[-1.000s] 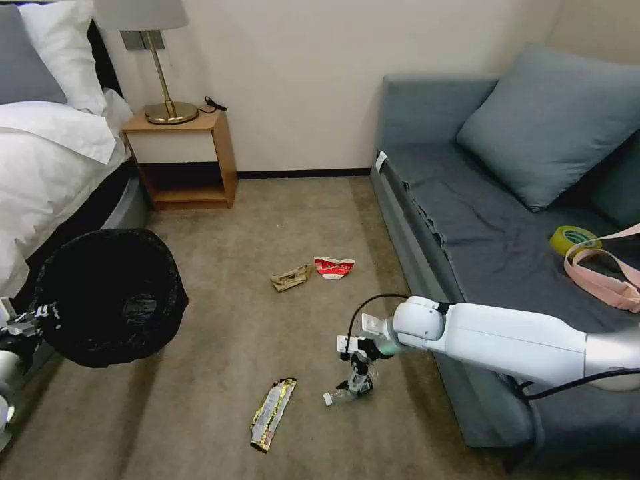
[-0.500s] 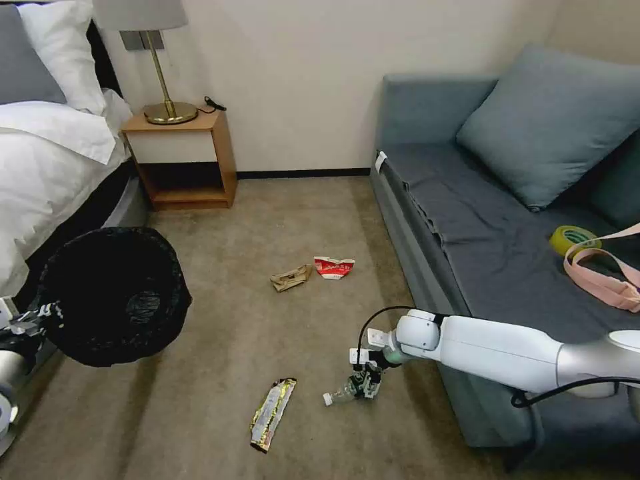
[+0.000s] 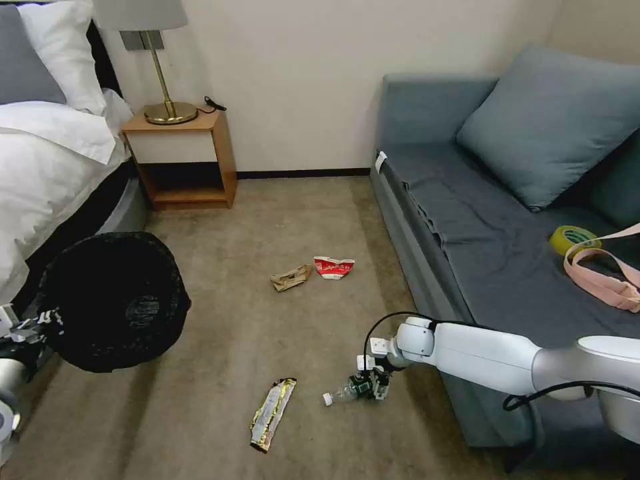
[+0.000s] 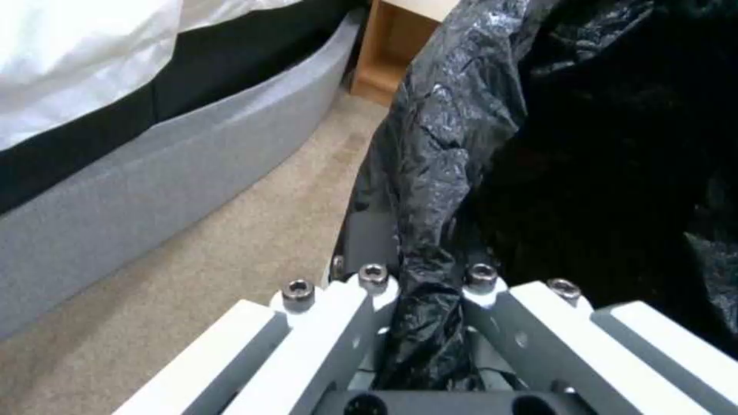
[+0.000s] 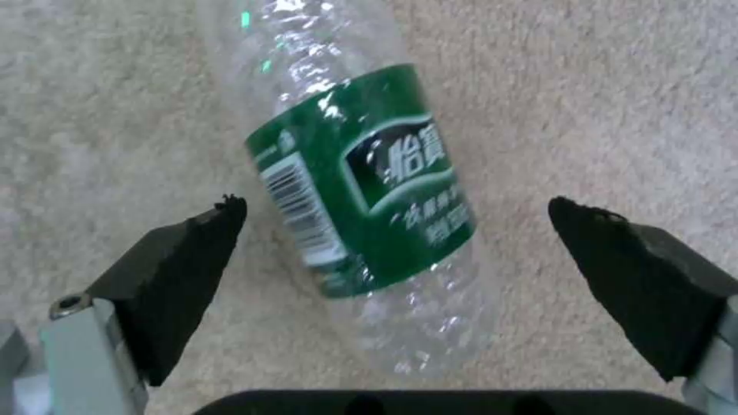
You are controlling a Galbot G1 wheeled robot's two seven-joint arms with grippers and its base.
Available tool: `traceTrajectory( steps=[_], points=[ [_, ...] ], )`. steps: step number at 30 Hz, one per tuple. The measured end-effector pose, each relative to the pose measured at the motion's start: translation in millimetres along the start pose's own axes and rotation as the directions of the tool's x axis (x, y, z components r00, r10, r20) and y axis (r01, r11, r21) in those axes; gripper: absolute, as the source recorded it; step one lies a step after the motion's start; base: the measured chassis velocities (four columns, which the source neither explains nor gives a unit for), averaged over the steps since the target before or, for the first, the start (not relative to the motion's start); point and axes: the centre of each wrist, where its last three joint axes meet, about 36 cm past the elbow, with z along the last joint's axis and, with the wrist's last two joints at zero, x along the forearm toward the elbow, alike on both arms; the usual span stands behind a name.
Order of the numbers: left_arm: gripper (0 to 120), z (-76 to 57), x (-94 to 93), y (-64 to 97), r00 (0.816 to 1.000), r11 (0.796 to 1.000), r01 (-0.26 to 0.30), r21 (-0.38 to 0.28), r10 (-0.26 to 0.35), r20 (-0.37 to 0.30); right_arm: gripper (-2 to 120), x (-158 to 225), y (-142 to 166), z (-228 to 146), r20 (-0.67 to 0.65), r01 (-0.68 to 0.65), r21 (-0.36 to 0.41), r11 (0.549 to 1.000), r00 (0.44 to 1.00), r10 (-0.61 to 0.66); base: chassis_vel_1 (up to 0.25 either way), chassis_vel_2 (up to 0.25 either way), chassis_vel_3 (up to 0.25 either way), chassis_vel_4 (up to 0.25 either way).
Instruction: Pick up the trash bin, then pick up the garbage on the floor and place it into the trash bin.
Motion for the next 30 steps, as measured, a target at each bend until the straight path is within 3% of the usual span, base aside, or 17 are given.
traceTrajectory(
  steps=[10, 20, 30],
  points=[
    [2, 1.4, -2.2, 4.6, 1.000, 1.000, 0.008, 0.000, -0.008, -0.002, 100, -21, -4, -19, -0.007, 0.003, 0.053, 0.999, 1.000, -0.003, 0.000, 0.000, 0.000, 0.000],
    [2, 2.6, -4.9, 10.7, 1.000, 1.000, 0.018, 0.003, -0.018, -0.003, 97, -27, -2, -15, -0.024, 0.032, 0.077, 0.997, 0.999, -0.030, 0.000, 0.000, 0.000, 0.000],
    [2, 6.4, -10.3, 5.7, 1.000, 1.000, 0.006, 0.002, -0.006, -0.011, 57, -31, -2, -11, -0.018, 0.033, 0.087, 0.996, 0.999, -0.031, 0.000, 0.000, 0.000, 0.000]
  ],
)
